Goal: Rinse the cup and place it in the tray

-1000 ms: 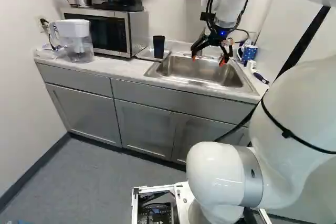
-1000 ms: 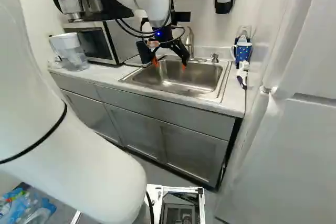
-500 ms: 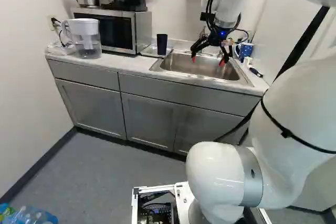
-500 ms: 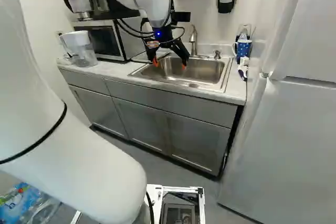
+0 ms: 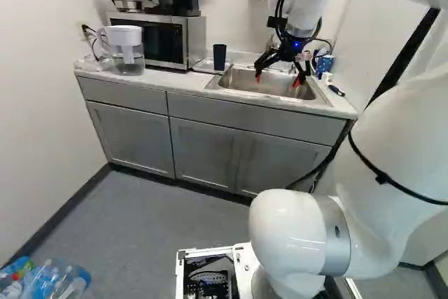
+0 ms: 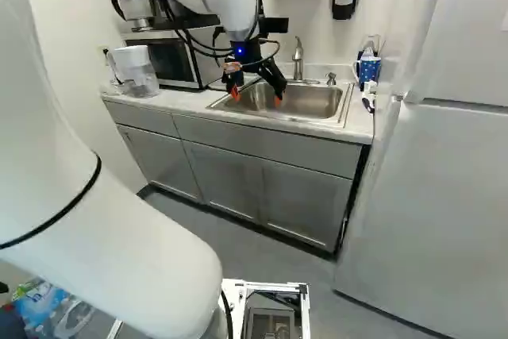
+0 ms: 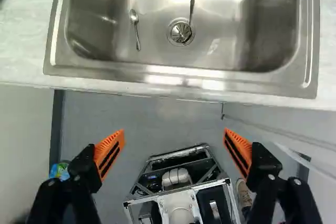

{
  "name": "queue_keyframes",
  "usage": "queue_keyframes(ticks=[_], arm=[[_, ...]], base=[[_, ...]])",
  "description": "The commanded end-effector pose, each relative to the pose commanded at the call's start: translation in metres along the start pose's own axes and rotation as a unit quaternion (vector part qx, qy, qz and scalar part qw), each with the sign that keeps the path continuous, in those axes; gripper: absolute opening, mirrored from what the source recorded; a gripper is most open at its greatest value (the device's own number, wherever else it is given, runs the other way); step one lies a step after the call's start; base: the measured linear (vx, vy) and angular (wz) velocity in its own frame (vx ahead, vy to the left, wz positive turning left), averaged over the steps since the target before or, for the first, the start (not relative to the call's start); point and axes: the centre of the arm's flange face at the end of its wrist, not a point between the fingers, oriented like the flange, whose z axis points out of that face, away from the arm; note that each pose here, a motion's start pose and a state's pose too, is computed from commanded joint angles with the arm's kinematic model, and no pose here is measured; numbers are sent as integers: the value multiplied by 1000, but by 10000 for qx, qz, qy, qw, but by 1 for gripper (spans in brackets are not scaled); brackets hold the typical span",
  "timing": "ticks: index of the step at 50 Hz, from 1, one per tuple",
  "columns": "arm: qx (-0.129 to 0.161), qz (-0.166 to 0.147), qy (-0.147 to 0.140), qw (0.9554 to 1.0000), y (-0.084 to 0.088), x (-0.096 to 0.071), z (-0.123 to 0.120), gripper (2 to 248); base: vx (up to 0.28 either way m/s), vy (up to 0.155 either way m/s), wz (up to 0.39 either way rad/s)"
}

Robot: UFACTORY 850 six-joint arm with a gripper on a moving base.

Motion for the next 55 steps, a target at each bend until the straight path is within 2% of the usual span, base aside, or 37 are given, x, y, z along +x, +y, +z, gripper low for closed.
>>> queue_keyframes(ticks=[55], arm=[[0,0,0,10000,0,0,0,247]], base=[[-136,46,-149]])
